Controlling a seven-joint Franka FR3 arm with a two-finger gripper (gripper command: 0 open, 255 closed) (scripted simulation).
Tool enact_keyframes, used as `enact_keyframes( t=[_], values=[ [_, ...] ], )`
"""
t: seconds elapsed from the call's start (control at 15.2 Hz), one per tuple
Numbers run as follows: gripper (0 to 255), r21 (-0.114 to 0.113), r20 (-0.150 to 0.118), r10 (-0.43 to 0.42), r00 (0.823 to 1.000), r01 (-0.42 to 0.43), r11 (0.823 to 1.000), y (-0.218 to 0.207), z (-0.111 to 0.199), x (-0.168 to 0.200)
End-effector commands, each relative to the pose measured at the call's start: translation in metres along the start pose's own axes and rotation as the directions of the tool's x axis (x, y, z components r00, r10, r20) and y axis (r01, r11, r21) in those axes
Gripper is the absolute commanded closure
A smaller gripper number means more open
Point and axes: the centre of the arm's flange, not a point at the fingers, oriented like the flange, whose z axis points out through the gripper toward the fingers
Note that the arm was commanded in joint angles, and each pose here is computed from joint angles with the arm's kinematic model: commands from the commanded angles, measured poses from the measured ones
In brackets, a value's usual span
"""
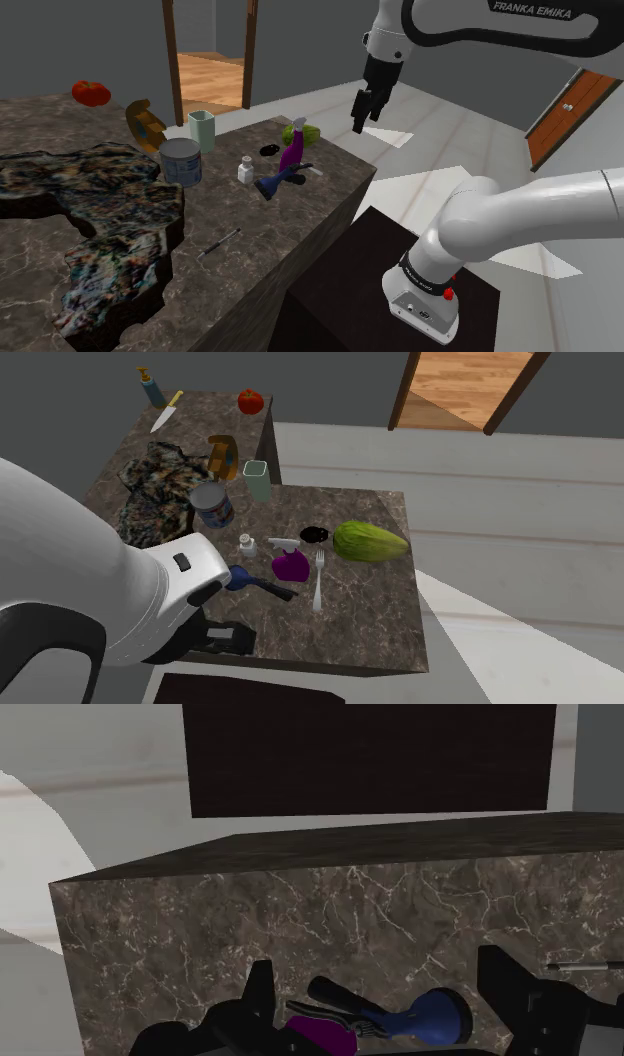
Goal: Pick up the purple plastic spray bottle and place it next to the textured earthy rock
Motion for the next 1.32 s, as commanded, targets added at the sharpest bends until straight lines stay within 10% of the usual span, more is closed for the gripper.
enact_keyframes(
  t=[0.0,0.26,0.59,0.92,1.25],
  values=[
    [0,0.000,0.000,0.000,1.000,0.000,1.000,0.000,0.000,0.000],
    [0,-0.021,-0.036,0.188,0.982,-0.188,0.982,-0.028,0.035,0.027],
    [0,-0.037,-0.085,0.410,0.908,-0.414,0.909,-0.054,0.078,0.068],
    [0,-0.041,-0.137,0.607,0.782,-0.617,0.786,-0.068,0.120,0.117],
    [0,-0.033,-0.188,0.768,0.612,-0.786,0.618,-0.069,0.159,0.168]
  ],
)
